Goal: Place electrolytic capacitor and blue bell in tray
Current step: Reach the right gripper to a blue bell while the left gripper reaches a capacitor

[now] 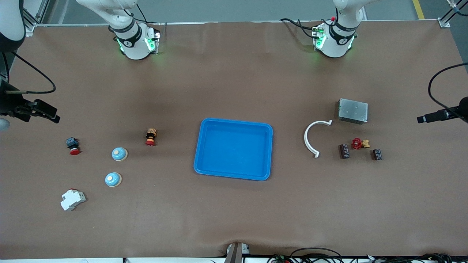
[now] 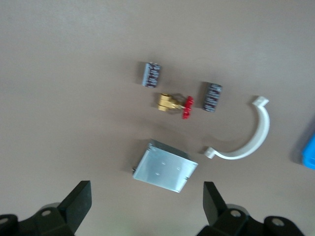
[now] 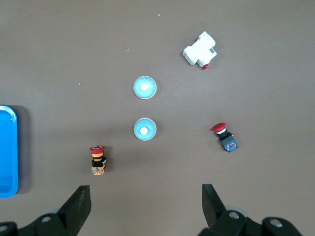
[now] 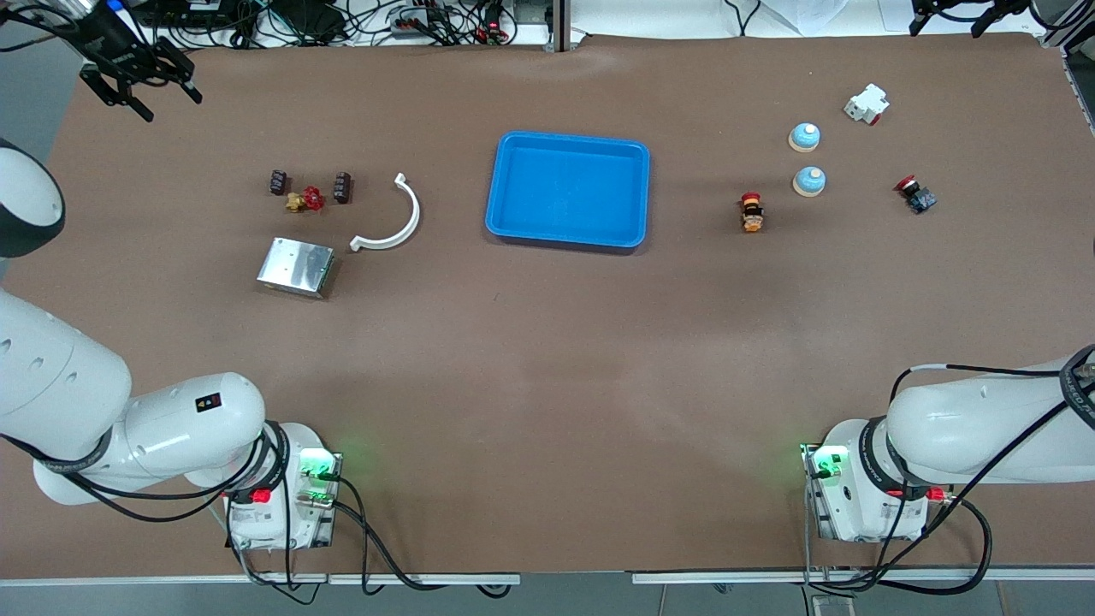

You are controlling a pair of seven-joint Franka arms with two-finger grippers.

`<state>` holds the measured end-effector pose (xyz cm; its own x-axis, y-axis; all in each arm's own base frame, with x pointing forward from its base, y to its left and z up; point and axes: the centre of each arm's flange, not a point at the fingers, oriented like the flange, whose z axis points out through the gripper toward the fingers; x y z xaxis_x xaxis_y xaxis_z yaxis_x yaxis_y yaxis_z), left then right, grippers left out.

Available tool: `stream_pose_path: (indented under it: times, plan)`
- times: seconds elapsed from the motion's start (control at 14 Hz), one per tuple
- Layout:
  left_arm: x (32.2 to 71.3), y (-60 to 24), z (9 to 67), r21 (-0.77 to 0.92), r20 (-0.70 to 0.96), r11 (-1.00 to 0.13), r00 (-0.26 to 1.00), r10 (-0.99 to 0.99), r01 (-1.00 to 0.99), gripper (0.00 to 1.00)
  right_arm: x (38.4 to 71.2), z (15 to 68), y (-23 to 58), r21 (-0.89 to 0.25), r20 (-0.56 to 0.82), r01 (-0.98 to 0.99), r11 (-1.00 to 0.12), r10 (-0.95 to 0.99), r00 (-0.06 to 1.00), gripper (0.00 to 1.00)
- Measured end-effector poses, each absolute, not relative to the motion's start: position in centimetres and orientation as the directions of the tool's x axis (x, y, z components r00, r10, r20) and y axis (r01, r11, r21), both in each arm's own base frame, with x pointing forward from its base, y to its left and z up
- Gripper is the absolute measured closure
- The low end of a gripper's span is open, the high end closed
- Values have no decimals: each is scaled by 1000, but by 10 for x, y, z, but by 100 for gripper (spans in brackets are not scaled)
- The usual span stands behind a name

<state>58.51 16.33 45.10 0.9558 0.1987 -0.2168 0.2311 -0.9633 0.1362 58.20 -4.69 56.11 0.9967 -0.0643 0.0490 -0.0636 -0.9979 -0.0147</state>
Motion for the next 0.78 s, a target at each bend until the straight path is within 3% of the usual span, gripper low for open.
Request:
stream_pose_path:
  times: [0.78]
  plan:
    - [579, 135, 326, 27, -61, -974, 973, 225, 227, 0, 654, 388, -34, -25, 4, -175, -984, -175, 985, 0]
